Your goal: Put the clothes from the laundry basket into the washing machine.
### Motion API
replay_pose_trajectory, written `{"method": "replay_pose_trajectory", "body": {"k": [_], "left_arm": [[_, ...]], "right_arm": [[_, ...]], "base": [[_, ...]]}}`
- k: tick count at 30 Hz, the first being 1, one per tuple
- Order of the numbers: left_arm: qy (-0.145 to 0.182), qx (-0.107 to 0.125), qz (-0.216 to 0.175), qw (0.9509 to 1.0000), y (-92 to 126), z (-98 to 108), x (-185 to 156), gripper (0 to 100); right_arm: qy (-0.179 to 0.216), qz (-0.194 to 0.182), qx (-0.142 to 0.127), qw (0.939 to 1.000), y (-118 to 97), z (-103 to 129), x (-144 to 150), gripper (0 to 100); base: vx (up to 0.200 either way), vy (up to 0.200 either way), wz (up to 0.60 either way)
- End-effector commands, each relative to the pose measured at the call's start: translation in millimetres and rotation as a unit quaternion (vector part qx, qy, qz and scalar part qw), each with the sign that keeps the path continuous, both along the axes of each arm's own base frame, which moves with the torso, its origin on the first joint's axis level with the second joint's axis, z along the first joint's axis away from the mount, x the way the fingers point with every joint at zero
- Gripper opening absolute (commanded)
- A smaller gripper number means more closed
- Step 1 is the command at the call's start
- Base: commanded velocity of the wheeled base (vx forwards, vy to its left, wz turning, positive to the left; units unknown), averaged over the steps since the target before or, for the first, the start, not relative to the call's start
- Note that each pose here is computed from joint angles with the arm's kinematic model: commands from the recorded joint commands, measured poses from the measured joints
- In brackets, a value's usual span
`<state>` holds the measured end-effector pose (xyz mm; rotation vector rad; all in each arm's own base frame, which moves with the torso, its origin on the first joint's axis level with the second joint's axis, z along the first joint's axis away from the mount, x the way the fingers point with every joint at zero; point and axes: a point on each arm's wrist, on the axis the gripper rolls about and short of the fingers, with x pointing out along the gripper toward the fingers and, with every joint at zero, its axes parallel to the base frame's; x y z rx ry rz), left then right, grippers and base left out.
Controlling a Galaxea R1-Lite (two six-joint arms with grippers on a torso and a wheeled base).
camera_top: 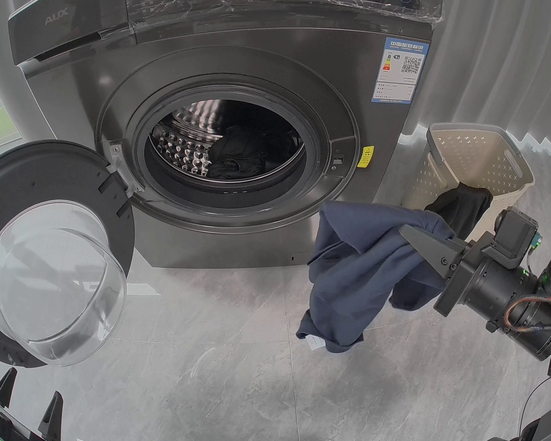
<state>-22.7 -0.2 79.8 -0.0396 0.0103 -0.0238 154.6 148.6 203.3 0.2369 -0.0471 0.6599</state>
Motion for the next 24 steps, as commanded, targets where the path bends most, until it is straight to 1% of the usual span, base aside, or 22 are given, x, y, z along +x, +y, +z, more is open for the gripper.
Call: {"method": "replay_pose_trajectory", "body": {"k": [1,8,10,11,13,15,18,21,22,24], "left_arm": [[0.0,0.0,0.001,1.0,0.0,-4.3,0.0,100],[0.0,0.001,0.001,1.0,0.0,-4.3,0.0,100],[0.0,0.001,0.001,1.0,0.0,-4.3,0.0,100],[0.0,0.001,0.001,1.0,0.0,-4.3,0.0,100],[0.0,0.001,0.001,1.0,0.0,-4.3,0.0,100],[0.0,0.001,0.0,1.0,0.0,-4.4,-0.1,100],[0.0,0.001,0.001,1.0,0.0,-4.3,0.0,100],[0.0,0.001,0.001,1.0,0.0,-4.3,0.0,100],[0.0,0.001,0.001,1.0,0.0,-4.3,0.0,100],[0.0,0.002,0.0,1.0,0.0,-4.3,0.0,100]], "right_arm": [[-0.001,0.002,-0.008,1.0,-0.7,-2.8,-1.4,0],[0.004,0.003,-0.001,1.0,-0.8,-3.3,-1.1,0],[0.008,0.004,0.006,0.9999,-3.0,-3.8,-3.0,0],[0.011,0.003,0.014,0.9998,-4.3,-2.6,-2.9,0],[0.02,-0.004,0.021,0.9996,-7.2,-4.1,-0.9,0],[0.038,-0.009,0.016,0.9991,-10.9,-12.4,-1.1,0],[0.049,-0.024,0.01,0.9985,-17.0,-18.6,1.0,0],[0.058,-0.028,0.015,0.9978,-19.7,-20.3,0.8,0],[0.059,-0.024,0.03,0.9975,-21.4,-18.4,-1.4,0],[0.069,-0.02,0.032,0.9969,-23.5,-19.9,-2.9,0]], "base": [[0.0,0.0,0.0],[0.0,0.0,0.0],[0.0,0.0,0.0],[0.0,0.0,0.0],[0.0,0.0,0.0],[0.0,0.0,0.0],[0.0,0.0,0.0],[0.0,0.0,0.0],[0.0,0.0,0.0],[0.0,0.0,0.0]]}}
